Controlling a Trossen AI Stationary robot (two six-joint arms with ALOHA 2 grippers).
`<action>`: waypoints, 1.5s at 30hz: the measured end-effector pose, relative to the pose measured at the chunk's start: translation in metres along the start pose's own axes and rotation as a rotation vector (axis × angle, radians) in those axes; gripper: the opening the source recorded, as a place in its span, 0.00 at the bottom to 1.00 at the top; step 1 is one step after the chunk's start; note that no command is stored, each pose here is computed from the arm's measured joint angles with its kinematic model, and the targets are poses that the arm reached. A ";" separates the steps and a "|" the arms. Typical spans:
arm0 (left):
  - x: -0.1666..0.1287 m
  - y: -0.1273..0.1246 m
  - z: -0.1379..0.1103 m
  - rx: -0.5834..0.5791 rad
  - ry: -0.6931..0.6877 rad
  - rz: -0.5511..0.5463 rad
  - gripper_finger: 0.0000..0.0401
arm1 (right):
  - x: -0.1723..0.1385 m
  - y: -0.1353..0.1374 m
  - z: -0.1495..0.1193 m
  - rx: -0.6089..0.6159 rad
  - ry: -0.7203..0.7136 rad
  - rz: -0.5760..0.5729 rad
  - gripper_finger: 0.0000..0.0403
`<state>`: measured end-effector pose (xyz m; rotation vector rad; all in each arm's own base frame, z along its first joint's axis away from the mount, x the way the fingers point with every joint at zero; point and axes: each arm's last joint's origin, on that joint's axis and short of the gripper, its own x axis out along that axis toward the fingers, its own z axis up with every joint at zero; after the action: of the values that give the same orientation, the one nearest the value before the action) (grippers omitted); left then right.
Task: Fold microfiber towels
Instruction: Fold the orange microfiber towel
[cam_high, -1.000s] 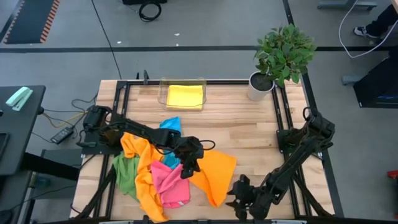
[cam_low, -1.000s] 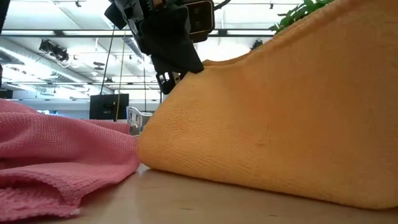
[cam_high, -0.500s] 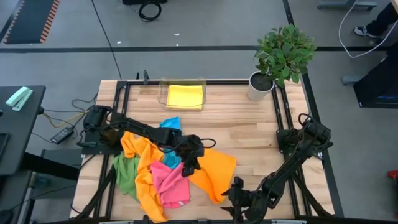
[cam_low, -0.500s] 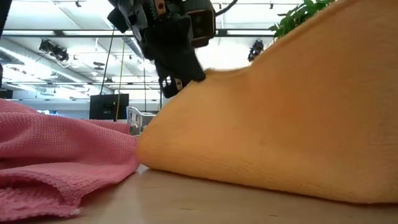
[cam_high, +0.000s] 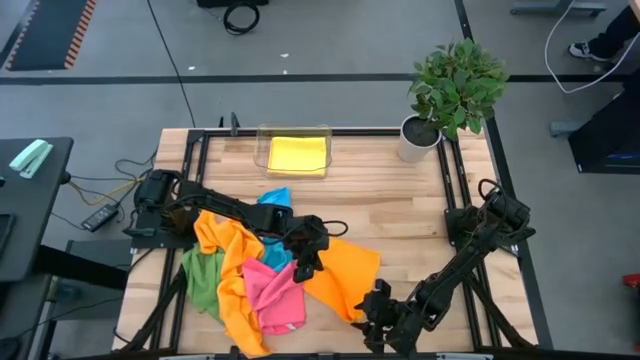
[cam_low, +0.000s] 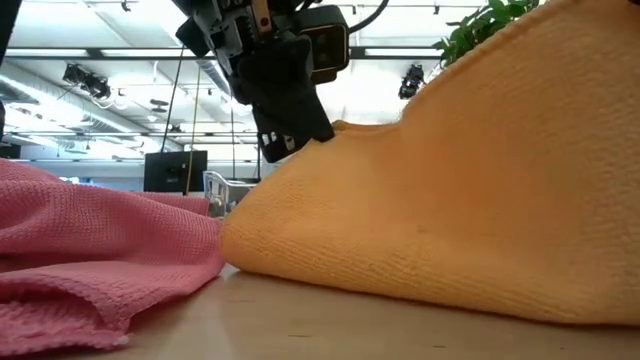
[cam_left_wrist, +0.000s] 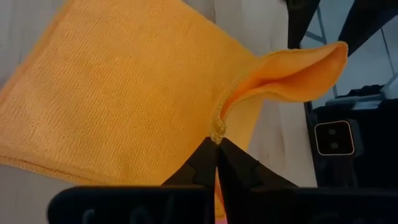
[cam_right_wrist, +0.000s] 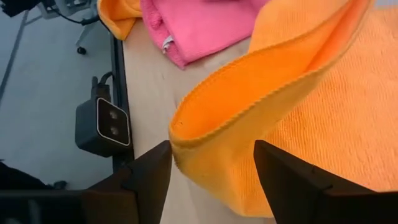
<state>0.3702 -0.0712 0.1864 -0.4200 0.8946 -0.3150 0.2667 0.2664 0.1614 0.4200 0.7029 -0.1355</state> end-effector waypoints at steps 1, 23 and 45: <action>0.000 0.000 0.000 -0.001 0.002 0.001 0.03 | 0.000 0.000 0.000 0.015 0.005 0.002 0.57; -0.001 0.005 -0.004 -0.026 0.034 0.059 0.03 | 0.001 -0.012 -0.005 0.184 0.066 -0.104 0.50; -0.001 0.004 -0.005 -0.025 0.038 0.059 0.03 | 0.000 -0.025 -0.003 0.251 0.035 -0.224 0.35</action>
<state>0.3666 -0.0682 0.1823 -0.4115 0.9475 -0.2588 0.2582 0.2451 0.1510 0.5843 0.7698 -0.4321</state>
